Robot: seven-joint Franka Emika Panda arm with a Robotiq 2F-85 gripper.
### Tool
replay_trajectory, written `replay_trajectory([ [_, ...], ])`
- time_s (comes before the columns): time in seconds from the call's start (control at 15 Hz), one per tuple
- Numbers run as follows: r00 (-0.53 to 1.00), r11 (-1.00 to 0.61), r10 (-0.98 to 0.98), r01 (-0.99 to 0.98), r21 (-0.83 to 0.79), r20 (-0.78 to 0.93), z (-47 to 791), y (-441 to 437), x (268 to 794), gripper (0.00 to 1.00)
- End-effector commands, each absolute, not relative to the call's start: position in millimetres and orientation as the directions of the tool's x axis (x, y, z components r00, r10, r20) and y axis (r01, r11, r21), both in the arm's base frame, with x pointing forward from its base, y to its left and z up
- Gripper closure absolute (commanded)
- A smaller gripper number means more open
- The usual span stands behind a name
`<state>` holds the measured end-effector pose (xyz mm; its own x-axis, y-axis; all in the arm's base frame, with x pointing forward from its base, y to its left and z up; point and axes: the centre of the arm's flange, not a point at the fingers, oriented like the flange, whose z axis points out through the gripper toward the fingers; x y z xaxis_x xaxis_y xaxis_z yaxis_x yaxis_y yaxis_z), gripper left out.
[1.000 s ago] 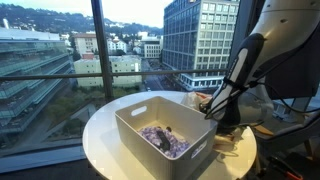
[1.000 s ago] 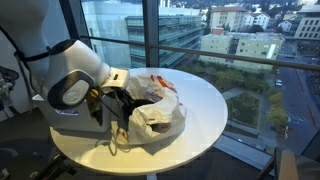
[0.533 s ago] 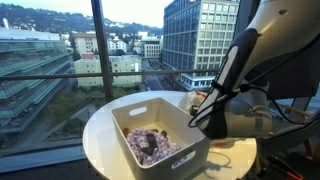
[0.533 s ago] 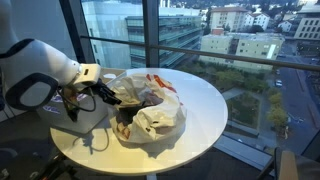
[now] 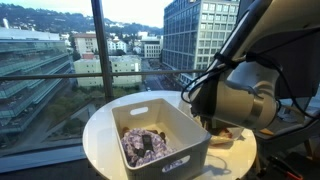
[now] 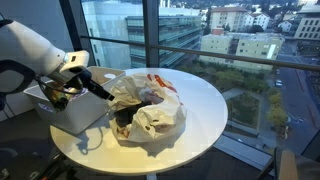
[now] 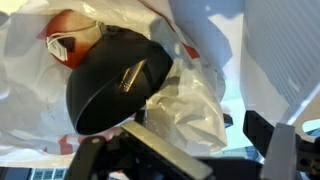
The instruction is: Take the plush toy and the black bowl out of the basket and put it into the carrier bag
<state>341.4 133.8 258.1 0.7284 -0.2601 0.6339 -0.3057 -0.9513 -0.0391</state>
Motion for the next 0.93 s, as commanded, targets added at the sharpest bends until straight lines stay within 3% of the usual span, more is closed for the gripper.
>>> replay_trajectory([
  [0.0,0.758,-0.975,-0.199,-0.216,-0.049,0.621,322,113,309,0.0],
  [0.6,0.807,-0.998,-0.069,-0.049,-0.05,0.586,363,129,269,0.0],
  [0.8,0.816,-0.999,-0.015,0.006,-0.034,0.578,363,132,260,0.0],
  [0.87,0.821,-0.999,-0.052,-0.033,-0.043,0.569,330,141,277,0.0],
])
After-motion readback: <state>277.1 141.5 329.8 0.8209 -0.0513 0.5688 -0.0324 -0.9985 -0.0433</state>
